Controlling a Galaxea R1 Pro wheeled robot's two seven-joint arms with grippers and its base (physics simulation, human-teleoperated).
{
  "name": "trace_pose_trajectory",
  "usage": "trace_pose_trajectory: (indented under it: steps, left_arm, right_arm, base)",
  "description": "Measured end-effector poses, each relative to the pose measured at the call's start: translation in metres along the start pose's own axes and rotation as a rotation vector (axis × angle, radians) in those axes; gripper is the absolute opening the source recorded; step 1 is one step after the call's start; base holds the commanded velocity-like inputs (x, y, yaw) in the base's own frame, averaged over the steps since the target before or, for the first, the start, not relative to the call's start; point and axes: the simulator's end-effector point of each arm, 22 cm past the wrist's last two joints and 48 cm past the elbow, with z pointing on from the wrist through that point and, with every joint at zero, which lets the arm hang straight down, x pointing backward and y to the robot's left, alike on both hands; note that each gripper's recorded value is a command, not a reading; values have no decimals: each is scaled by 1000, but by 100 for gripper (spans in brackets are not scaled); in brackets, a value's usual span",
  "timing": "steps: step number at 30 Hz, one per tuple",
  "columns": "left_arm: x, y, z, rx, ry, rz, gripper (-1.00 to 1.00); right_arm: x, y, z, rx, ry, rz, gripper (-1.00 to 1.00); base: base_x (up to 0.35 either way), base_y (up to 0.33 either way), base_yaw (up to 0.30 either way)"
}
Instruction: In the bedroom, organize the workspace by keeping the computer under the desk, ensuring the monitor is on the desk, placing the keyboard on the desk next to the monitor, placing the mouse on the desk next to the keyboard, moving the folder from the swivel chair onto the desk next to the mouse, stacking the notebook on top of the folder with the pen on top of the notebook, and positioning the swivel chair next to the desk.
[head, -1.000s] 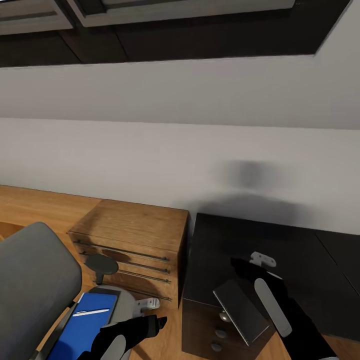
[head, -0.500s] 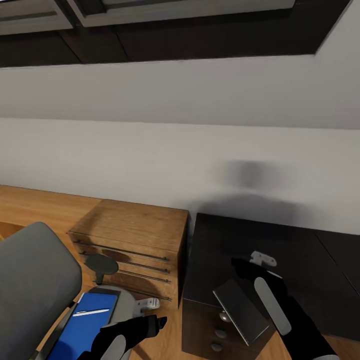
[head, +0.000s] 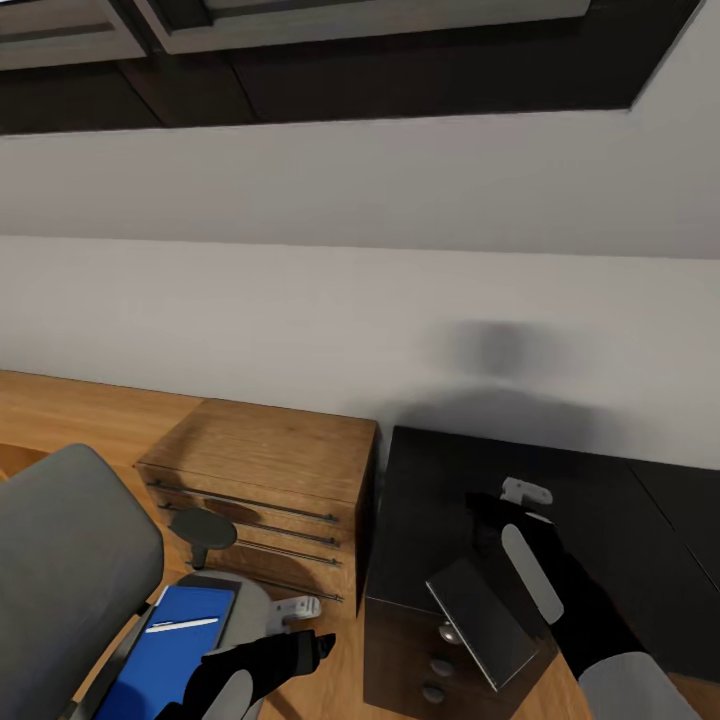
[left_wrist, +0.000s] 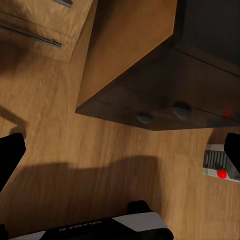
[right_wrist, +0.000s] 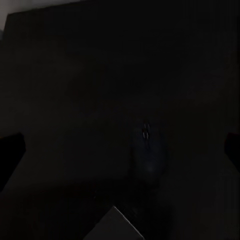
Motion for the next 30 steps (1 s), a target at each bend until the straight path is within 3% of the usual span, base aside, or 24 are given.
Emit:
trace_pose_trajectory:
  steps: [16, 18, 22, 30]
  left_arm:
    - [-2, 2, -1, -2, -4, 0, 100]
    - [-3, 2, -1, -3, -5, -2, 100]
    - [-6, 6, -2, -7, -12, -12, 100]
    - [-13, 15, -3, -20, -26, -36, 100]
  right_arm:
    - [-81, -23, 59, 139, -61, 37, 100]
    - [-96, -28, 64, 159, -102, 1, 100]
    - [-101, -27, 66, 156, -121, -34, 100]
    - [-93, -28, 71, 142, -108, -62, 100]
  base:
    - [0, 0, 0]
    - [0, 0, 0]
    - [0, 0, 0]
    - [0, 0, 0]
